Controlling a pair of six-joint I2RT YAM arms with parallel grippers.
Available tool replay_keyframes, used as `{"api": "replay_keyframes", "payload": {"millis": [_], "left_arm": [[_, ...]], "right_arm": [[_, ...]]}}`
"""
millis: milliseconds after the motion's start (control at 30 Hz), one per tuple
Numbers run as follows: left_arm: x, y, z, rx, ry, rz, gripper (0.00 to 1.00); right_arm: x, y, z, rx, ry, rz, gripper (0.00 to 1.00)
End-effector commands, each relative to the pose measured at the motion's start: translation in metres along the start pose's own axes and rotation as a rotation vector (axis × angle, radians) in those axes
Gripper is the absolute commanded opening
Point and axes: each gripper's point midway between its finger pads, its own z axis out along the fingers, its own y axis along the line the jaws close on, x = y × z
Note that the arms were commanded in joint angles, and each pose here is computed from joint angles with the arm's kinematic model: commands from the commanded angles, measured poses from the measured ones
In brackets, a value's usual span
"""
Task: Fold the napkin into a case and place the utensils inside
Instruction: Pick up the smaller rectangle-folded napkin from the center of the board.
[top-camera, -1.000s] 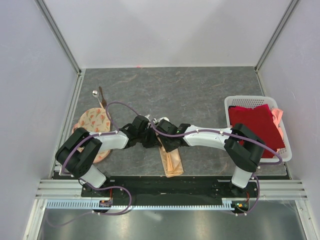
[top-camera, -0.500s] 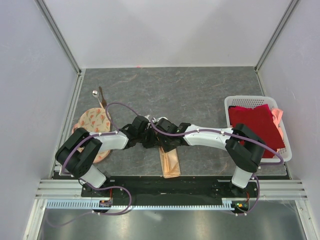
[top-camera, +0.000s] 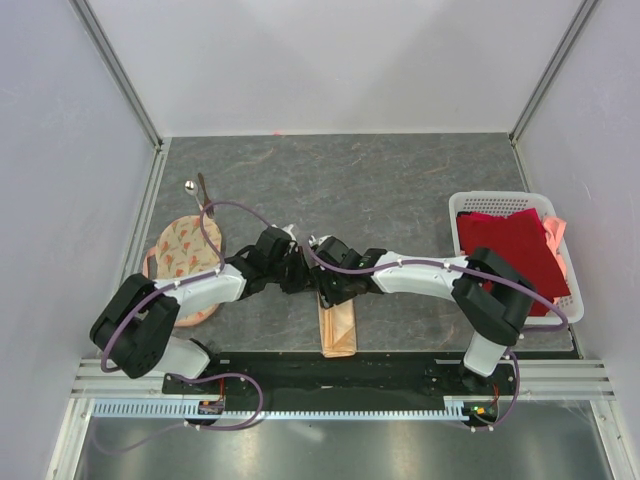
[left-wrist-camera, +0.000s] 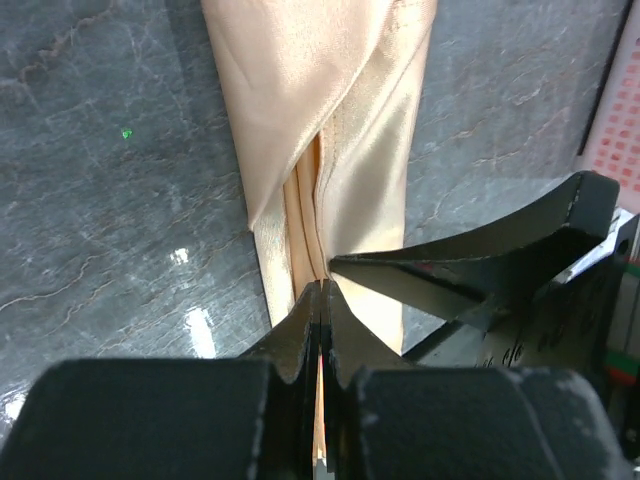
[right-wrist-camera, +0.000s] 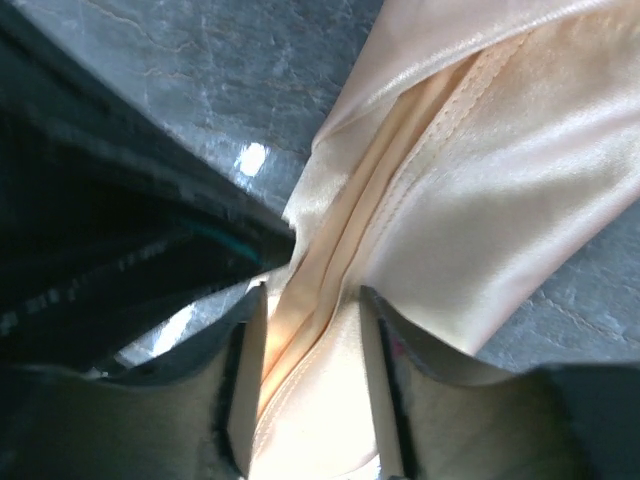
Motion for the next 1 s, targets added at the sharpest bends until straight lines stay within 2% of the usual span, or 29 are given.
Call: {"api": "replay_keyframes", "payload": {"millis": [0, 100, 233, 300, 400, 500, 667, 967], "left_arm": [[-0.015, -0.012, -0.003, 0.026, -0.002, 0.019, 0.02], [-0.024, -0.013, -0.007, 0.021, -0.04, 0.01, 0.02], [-0.042, 0.009, -0.024, -0.062, -0.121, -0.059, 0.02], [-0.05, 0.031, -0.036, -0.142, -0.151, -0.14, 0.02], [-0.057, 0.042, -0.054, -0.167, -0.204, -0.21, 0.02], [-0.06, 0.042, -0.07, -0.159, -0.255, -0.219, 0.02], [-0.054, 0.039, -0.085, -0.143, -0.258, -0.207, 0.03], [-0.048, 0.035, -0.088, -0.105, -0.249, -0.185, 0.04]], "right_arm": [[-0.016, 0.013, -0.023, -0.075, -0.065, 0.009, 0.56], [-0.023, 0.018, -0.035, -0.1, -0.095, 0.018, 0.61], [-0.025, 0.022, -0.037, -0.111, -0.096, 0.03, 0.62], [-0.026, 0.016, -0.033, -0.068, -0.091, 0.032, 0.62], [-0.026, 0.011, -0.028, -0.01, -0.075, 0.047, 0.6], [-0.028, 0.004, -0.023, 0.043, -0.078, 0.076, 0.6], [-0.025, 0.002, -0.012, 0.089, -0.055, 0.107, 0.6], [-0.019, 0.006, 0.007, 0.166, -0.033, 0.131, 0.54]]}}
